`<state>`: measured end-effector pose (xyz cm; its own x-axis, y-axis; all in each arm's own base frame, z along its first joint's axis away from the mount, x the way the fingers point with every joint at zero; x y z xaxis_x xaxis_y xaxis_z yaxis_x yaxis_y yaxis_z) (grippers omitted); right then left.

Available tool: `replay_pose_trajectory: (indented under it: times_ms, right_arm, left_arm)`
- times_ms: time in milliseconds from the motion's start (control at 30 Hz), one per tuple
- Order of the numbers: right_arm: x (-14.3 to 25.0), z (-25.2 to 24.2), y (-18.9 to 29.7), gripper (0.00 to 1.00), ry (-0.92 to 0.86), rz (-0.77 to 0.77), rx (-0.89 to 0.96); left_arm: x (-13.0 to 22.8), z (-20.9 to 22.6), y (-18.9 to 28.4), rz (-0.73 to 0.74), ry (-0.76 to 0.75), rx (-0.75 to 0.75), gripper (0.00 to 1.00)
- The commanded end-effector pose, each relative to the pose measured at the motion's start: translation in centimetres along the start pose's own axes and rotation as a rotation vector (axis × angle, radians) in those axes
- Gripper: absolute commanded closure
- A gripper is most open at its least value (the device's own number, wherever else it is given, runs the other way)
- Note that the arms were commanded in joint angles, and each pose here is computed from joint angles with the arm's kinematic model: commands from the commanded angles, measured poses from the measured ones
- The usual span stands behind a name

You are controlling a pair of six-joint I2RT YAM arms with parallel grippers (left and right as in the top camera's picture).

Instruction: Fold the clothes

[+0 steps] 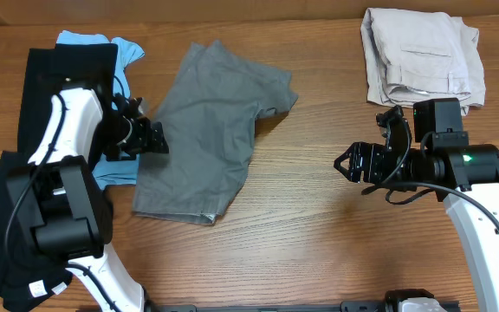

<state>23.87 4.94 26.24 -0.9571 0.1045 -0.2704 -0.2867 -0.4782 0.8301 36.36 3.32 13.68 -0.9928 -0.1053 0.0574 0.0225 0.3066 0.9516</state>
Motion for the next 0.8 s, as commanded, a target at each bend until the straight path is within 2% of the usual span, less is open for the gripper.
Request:
replay_pose_trajectory:
  times_ms: [0,133,233,533,767]
  right_arm:
    - [-0.5,0.3,0.5,0.20,0.020,-0.032,0.022]
    - [-0.5,0.2,0.5,0.20,0.020,-0.033,0.029]
    - [-0.6,0.2,0.5,0.20,0.020,-0.033,0.029]
    - [-0.7,0.2,0.5,0.20,0.023,-0.039,0.028]
    - [-0.7,0.2,0.5,0.20,0.023,-0.039,0.028]
  left_arm:
    - [1.0,0.0,-2.0,0.028,-0.032,0.047,0.16]
    - [1.5,0.6,-3.3,0.033,-0.021,0.047,0.22]
    - [1.6,0.7,-3.5,0.035,-0.021,0.038,0.33]
    - [0.5,1.0,-0.6,0.006,-0.002,0.024,0.30]
    - [1.4,1.7,-1.6,0.047,0.016,-0.004,0.28]
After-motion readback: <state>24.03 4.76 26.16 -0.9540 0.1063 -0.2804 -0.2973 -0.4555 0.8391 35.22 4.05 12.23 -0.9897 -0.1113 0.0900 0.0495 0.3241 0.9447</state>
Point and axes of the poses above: each gripper's point midway between its finger pads, its own y axis back along the fingers, its own z axis along the line the jaws close on, x = y × z, the point moved 9 cm from there along y, back along the fingers, and after that the axes turned 2 degrees about y, right-handed, at the moved point
